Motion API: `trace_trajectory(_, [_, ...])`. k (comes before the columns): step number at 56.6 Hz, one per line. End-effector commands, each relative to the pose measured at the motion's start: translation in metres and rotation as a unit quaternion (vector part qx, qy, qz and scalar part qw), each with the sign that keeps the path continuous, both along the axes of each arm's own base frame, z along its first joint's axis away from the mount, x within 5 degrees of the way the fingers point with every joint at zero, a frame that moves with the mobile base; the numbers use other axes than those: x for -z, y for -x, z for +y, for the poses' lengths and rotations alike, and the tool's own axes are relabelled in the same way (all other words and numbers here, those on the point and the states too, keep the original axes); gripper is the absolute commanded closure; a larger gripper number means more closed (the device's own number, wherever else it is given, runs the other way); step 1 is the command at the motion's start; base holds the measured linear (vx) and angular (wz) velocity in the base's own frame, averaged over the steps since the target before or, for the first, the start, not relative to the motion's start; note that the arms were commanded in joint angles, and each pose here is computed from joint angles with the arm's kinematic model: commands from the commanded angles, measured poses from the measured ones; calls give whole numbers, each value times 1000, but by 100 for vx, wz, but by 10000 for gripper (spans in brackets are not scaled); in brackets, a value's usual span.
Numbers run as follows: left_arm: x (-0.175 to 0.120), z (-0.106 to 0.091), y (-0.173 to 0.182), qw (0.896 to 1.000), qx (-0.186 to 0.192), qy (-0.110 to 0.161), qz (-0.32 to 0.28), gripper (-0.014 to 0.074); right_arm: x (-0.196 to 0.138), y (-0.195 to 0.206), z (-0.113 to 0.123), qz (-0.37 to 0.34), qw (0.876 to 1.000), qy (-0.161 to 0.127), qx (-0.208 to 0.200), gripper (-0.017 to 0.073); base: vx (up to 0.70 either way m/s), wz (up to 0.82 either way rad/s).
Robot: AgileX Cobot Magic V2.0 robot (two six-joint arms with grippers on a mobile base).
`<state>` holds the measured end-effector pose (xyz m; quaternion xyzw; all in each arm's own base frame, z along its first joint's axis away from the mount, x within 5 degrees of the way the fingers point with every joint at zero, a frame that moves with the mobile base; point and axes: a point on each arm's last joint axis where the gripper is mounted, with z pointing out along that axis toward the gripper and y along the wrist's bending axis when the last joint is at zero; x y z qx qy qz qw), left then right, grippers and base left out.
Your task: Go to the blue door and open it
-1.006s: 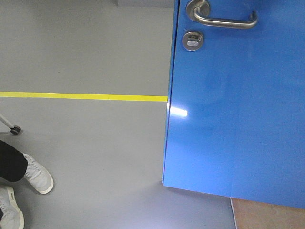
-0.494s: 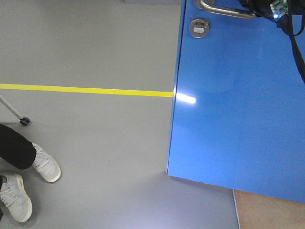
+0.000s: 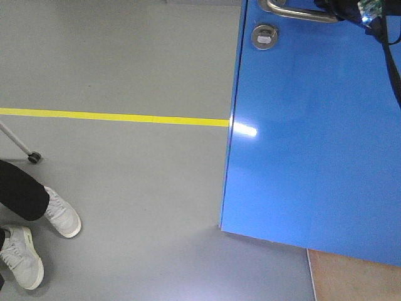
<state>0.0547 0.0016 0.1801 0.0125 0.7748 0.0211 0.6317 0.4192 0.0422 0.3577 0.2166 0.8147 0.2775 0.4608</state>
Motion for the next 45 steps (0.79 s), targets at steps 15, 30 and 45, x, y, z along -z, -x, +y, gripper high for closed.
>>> trace_trajectory(15, [-17,-1,0,998,6,5,-61,521,-127,89,-6,-183,983,-9,8,547,0,0])
trace_trajectory(30, [-17,-1,0,998,6,5,-61,521,-179,150,-13,-284,958,12,23,547,0,0])
trace_trajectory(45, [-17,-1,0,998,6,5,-61,521,-194,220,-21,-280,932,230,-6,547,0,0])
